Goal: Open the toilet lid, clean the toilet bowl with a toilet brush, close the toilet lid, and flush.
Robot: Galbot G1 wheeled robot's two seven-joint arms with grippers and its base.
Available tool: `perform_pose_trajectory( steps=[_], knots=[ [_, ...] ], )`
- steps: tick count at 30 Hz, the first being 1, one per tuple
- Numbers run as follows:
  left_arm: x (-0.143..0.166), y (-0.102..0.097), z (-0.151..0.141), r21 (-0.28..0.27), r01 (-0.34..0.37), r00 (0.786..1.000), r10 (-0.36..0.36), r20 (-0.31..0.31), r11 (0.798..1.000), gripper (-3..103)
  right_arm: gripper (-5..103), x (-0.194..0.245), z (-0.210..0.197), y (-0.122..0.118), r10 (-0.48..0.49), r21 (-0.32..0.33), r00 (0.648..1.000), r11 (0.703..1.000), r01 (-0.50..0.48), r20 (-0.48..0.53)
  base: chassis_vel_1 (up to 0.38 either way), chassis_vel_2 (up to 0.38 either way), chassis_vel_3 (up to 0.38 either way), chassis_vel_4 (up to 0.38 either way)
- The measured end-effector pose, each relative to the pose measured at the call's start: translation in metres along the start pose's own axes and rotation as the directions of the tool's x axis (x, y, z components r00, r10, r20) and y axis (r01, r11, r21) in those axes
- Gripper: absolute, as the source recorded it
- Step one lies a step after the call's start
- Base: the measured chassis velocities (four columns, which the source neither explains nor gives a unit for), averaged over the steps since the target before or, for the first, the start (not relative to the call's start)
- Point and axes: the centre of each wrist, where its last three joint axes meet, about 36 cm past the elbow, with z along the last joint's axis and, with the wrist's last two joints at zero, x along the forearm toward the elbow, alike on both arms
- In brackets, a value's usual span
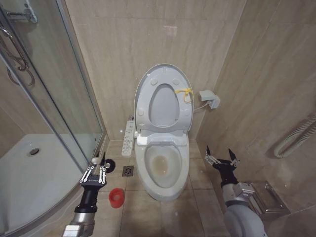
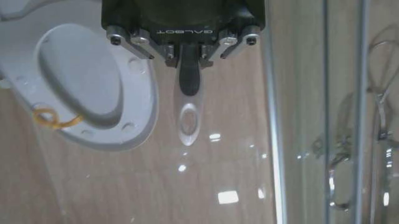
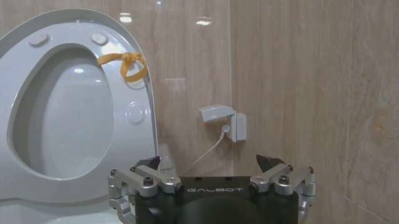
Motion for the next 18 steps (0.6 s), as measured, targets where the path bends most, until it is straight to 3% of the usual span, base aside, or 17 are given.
perform_pose_trajectory(
  steps=[7, 13, 18],
  knots=[
    [0.012, 0.008, 0.046, 0.012, 0.096, 0.994, -0.095, -0.057, 0.995, 19, 100, 0.000, 0.000, 0.000, 0.000, 0.000, 1.000, 1.000, 0.000, 0.000, 0.000, 0.000, 0.000, 0.000],
    [0.017, 0.008, 0.086, 0.032, 0.124, 0.989, -0.121, -0.090, 0.992, 19, 100, 0.000, 0.000, 0.000, 0.000, 0.000, 1.000, 1.000, 0.000, 0.000, 0.000, 0.000, 0.000, 0.000],
    [0.021, 0.000, 0.125, 0.078, 0.122, 0.985, -0.112, -0.128, 0.989, 19, 100, 0.000, 0.000, 0.000, 0.000, 0.000, 1.000, 1.000, 0.000, 0.000, 0.000, 0.000, 0.000, 0.000]
  ],
)
